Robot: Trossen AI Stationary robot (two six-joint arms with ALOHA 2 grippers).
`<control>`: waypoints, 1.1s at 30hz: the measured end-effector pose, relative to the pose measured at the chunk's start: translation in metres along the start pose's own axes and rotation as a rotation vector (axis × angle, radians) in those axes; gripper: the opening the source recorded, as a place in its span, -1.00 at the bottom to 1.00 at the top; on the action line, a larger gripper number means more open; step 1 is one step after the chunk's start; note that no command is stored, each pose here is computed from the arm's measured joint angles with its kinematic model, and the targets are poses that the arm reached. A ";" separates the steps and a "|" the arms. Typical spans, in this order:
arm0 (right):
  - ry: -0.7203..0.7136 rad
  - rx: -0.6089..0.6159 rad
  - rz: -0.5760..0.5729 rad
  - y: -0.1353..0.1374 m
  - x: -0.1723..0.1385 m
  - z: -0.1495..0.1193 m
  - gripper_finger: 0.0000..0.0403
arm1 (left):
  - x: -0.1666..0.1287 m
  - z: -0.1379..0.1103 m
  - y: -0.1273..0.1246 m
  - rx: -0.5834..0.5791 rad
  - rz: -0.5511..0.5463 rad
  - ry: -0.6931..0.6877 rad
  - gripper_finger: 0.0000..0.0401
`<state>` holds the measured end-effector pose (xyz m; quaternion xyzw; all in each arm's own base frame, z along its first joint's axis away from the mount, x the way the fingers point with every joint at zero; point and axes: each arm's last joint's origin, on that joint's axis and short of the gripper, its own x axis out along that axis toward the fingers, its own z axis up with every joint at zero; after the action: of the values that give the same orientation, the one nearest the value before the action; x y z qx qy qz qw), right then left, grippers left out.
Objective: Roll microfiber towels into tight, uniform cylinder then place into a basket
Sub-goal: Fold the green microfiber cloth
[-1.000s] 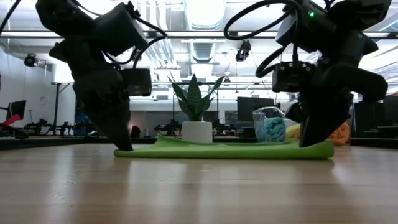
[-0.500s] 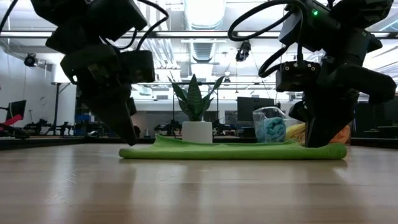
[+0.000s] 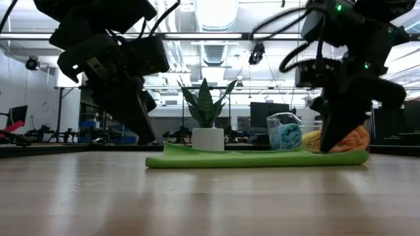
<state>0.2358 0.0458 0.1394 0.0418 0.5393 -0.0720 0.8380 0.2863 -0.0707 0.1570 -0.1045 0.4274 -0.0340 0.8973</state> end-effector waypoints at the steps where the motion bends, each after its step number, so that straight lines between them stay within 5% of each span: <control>1: -0.017 0.000 0.003 0.000 -0.002 0.001 -0.96 | 0.000 0.001 0.000 0.019 0.004 -0.003 -1.00; 17: -0.138 -0.088 0.043 0.006 -0.022 0.026 -0.96 | -0.006 0.023 -0.008 0.127 0.017 -0.094 -0.98; 27: -0.052 -0.120 0.026 0.010 -0.036 0.027 -0.96 | 0.013 0.032 -0.024 0.145 0.038 0.047 -0.47; 33: -0.042 -0.134 0.032 0.014 -0.036 0.024 -0.96 | 0.024 0.041 -0.027 0.188 0.219 0.223 -0.31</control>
<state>0.2452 0.0592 0.1823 -0.0072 0.5243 -0.0230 0.8512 0.3340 -0.0945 0.1702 0.0315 0.5281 0.0125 0.8485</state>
